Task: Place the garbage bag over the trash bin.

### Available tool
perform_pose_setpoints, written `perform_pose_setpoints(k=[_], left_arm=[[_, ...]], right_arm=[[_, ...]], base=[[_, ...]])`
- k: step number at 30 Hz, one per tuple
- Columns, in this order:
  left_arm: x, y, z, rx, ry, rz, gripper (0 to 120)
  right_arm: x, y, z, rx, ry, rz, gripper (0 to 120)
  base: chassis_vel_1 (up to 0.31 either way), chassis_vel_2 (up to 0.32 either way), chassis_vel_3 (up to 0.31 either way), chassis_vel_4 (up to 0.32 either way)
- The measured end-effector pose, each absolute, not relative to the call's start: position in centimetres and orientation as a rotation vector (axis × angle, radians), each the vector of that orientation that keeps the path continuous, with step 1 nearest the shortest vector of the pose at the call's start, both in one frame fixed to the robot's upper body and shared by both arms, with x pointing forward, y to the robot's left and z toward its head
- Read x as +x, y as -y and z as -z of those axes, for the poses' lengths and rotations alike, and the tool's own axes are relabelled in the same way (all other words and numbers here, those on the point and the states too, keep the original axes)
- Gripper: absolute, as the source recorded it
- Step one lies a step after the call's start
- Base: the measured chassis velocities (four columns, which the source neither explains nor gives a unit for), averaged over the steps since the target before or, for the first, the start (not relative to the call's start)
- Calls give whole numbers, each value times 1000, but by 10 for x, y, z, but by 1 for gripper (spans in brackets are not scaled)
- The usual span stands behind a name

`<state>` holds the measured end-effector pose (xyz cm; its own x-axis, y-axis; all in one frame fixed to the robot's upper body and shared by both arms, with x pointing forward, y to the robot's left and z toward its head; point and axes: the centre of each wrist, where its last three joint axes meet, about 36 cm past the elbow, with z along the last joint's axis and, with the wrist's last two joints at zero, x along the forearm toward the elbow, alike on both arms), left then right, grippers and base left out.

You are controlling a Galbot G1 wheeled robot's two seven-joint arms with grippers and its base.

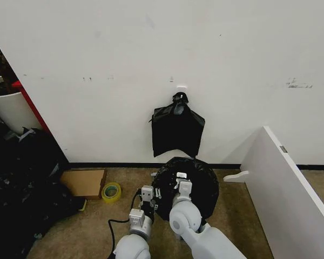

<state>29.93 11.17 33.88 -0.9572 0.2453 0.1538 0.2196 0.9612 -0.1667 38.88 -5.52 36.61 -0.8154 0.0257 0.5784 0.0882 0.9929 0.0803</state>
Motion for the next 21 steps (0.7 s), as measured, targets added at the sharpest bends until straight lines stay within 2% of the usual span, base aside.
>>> perform_pose_setpoints(k=[12,21], left_arm=[[299,-113,-339,-348,2941,-223,0],[303,-115,-337,-337,2940,-219,0]], right_arm=[[395,70,-365,-140,2510,96,0],[355,65,-406,26,2529,202,0]], base=[[0,0,0,0],[0,0,0,0]])
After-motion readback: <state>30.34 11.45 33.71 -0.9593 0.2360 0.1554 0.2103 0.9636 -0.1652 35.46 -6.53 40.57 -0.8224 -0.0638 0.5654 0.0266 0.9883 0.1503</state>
